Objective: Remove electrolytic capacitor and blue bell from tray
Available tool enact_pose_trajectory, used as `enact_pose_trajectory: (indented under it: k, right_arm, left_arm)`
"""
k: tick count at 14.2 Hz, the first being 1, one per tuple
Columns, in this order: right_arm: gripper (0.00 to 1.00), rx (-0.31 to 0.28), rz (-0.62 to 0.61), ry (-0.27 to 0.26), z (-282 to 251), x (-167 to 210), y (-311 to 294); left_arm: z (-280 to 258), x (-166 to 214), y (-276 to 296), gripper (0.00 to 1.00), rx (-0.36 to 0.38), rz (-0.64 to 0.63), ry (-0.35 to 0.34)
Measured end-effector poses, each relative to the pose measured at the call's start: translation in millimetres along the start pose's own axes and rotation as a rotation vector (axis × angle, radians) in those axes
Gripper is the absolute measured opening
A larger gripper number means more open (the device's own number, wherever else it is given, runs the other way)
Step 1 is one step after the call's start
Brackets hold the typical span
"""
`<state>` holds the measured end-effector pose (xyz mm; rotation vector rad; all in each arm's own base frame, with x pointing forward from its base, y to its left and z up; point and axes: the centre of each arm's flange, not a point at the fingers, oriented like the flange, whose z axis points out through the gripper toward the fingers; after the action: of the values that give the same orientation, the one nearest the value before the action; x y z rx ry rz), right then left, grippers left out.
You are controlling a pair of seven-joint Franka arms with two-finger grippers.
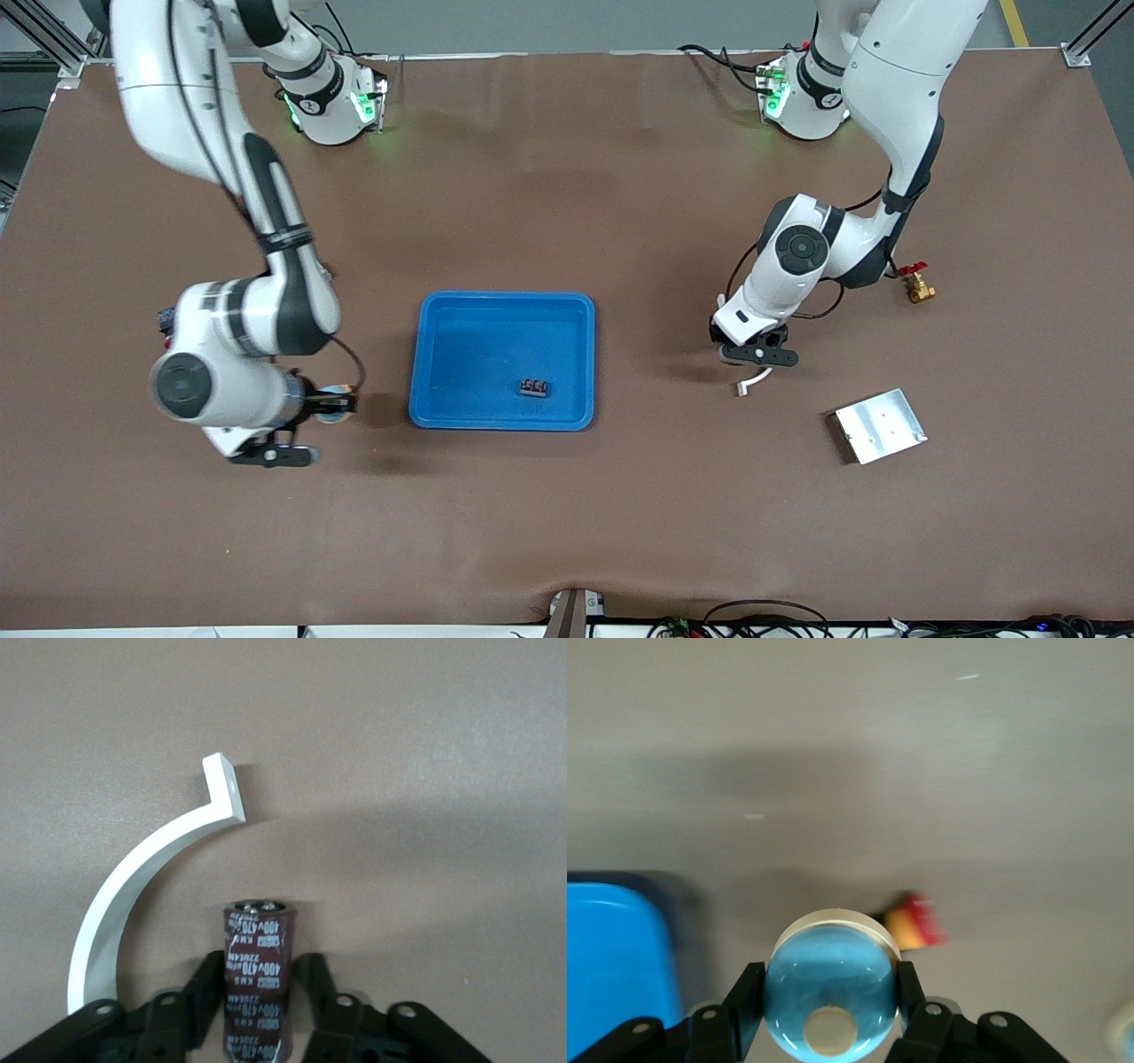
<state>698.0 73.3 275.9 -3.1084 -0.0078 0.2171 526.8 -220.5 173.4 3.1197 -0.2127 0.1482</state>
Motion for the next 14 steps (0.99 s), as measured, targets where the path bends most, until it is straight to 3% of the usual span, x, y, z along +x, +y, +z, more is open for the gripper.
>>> enact_pose_trajectory:
  k: [4,5,9,14]
  right_arm:
    - [0.64,-0.042,-0.097,0.028,20,0,84]
    - [0.64,-0.05,-0.115,0.048,26,-1,95]
    - [0.64,-0.064,-0.125,0.084,53,-4,109]
    - [0.64,-0.064,-0.129,0.067,76,-7,107]
  left_arm:
    - [-5,9,9,0.96,0.012,-0.07,-0.026]
    - [-12,16,14,1.0,0.024,-0.097,-0.047]
    - [-54,52,37,1.0,0.057,-0.246,-0.083]
    - [-79,67,91,1.0,0.009,-0.665,-0.046]
